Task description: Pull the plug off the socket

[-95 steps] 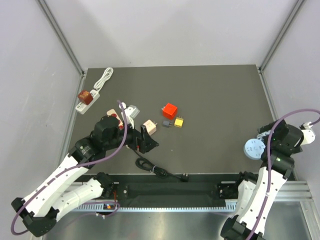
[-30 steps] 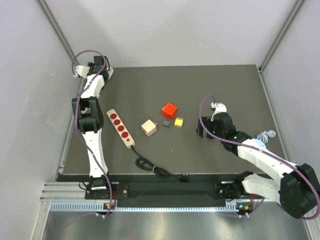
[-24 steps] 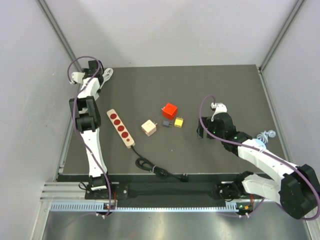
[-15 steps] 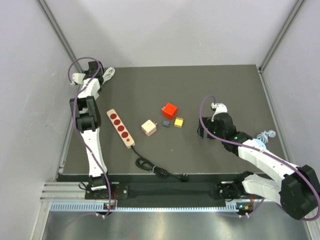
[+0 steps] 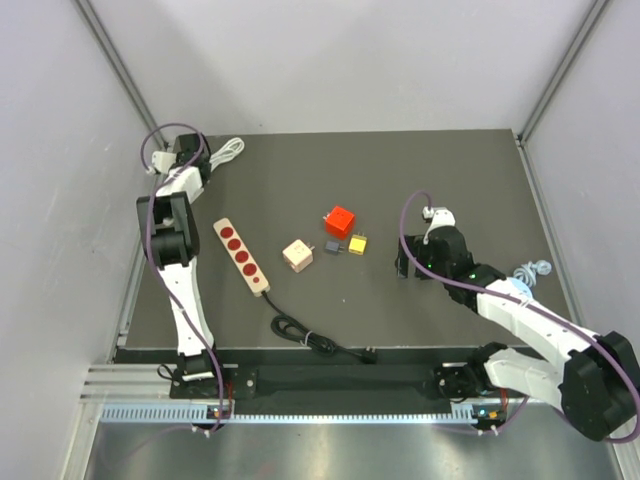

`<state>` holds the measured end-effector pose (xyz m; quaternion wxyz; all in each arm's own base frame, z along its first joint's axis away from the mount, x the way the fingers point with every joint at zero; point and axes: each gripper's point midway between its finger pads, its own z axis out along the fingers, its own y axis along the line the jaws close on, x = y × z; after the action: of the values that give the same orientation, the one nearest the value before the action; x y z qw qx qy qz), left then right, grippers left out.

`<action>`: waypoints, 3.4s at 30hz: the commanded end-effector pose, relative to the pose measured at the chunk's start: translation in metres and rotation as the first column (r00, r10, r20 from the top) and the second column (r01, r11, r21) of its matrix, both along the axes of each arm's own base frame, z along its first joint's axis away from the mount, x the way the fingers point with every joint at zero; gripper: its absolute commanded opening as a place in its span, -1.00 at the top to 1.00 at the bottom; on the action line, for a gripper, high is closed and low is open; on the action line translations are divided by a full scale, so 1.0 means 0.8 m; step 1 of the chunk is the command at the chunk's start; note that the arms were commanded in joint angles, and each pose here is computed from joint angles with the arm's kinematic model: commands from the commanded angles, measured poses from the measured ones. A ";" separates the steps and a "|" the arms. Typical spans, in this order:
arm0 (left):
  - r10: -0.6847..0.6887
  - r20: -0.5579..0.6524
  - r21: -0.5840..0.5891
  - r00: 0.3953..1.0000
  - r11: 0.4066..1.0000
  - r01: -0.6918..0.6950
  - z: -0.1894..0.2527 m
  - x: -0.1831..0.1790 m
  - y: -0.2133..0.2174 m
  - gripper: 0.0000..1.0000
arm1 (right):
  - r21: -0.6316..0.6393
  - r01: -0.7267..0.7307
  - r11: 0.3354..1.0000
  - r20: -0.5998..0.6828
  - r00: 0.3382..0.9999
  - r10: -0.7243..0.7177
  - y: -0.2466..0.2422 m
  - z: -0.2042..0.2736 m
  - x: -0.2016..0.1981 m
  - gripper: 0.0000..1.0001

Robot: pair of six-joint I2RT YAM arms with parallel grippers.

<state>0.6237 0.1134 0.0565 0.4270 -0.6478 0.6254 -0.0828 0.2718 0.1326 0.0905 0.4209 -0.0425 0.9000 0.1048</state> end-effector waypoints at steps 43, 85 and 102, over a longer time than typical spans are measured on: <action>-0.654 -0.126 0.124 0.746 0.736 0.666 0.126 -0.044 -0.140 -0.69 | 0.109 -0.055 0.993 0.057 0.997 0.049 0.024 0.051 -0.004 -0.99; -0.961 -0.212 -0.040 0.180 0.193 0.980 -0.032 -0.099 -0.350 -0.14 | 0.112 -0.065 0.992 0.037 0.997 0.061 0.026 0.039 -0.009 -0.99; -0.980 -0.163 0.131 0.114 0.093 0.987 0.102 -0.147 -0.445 -0.52 | 0.145 -0.072 0.987 0.056 0.996 0.064 0.031 0.061 -0.007 -0.99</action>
<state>0.5075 -0.2562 0.0664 0.2607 -0.0200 0.9247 -0.2768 0.2579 0.1459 0.1115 0.4171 -0.0424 0.8937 0.1600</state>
